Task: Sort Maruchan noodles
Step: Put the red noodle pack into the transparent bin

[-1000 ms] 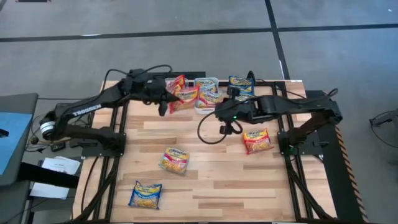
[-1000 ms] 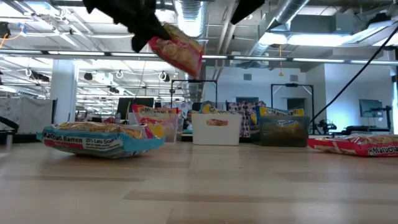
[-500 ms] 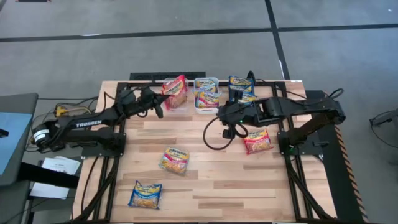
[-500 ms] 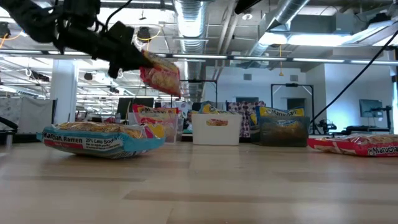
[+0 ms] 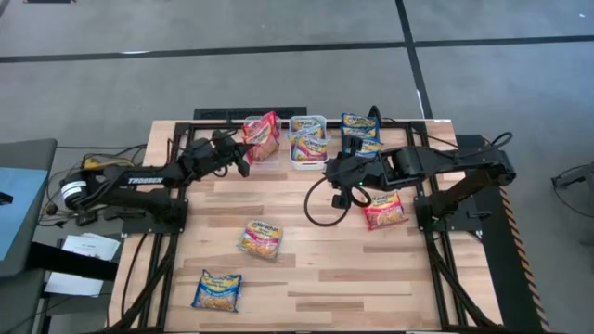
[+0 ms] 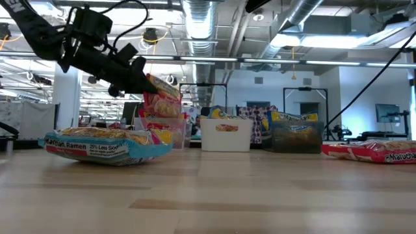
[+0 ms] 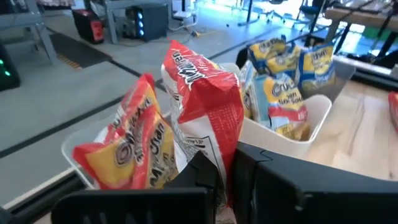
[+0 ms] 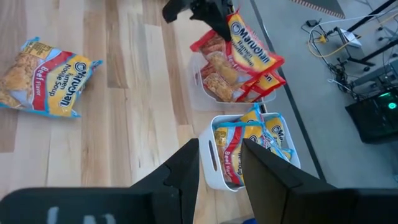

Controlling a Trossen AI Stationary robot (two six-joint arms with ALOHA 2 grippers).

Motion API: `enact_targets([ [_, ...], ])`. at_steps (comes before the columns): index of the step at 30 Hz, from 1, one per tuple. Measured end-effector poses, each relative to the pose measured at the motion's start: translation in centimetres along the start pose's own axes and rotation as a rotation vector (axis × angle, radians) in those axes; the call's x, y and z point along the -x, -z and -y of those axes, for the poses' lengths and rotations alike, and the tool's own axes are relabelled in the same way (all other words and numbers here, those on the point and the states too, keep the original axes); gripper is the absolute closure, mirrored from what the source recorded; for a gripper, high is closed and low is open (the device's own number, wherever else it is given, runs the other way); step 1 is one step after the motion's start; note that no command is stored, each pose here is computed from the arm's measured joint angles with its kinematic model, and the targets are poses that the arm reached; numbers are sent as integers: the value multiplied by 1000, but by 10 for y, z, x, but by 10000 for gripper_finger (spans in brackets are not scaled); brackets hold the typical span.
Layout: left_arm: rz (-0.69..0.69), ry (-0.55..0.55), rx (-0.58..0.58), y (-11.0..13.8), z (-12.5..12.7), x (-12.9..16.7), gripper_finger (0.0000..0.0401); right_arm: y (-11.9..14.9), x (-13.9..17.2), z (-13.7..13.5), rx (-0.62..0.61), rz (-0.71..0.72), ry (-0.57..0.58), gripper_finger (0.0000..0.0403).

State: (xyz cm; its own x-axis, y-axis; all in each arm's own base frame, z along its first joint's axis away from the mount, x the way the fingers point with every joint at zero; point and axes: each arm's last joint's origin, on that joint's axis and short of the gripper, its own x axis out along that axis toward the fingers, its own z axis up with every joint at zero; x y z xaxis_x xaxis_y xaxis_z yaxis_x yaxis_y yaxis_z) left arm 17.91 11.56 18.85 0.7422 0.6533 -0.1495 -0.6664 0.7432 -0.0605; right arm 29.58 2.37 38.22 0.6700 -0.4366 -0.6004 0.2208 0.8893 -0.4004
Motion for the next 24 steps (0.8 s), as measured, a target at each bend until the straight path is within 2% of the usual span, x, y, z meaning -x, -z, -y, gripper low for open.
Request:
enact_targets([
  [13,-69,9,63,17,-13,-16,401,0,0,0,0,0,0,262],
  [19,-82,-28,59,23,-19,-21,400,0,0,0,0,0,0,262],
  [24,-87,-35,17,24,-21,-22,379,0,0,0,-33,0,0,262],
])
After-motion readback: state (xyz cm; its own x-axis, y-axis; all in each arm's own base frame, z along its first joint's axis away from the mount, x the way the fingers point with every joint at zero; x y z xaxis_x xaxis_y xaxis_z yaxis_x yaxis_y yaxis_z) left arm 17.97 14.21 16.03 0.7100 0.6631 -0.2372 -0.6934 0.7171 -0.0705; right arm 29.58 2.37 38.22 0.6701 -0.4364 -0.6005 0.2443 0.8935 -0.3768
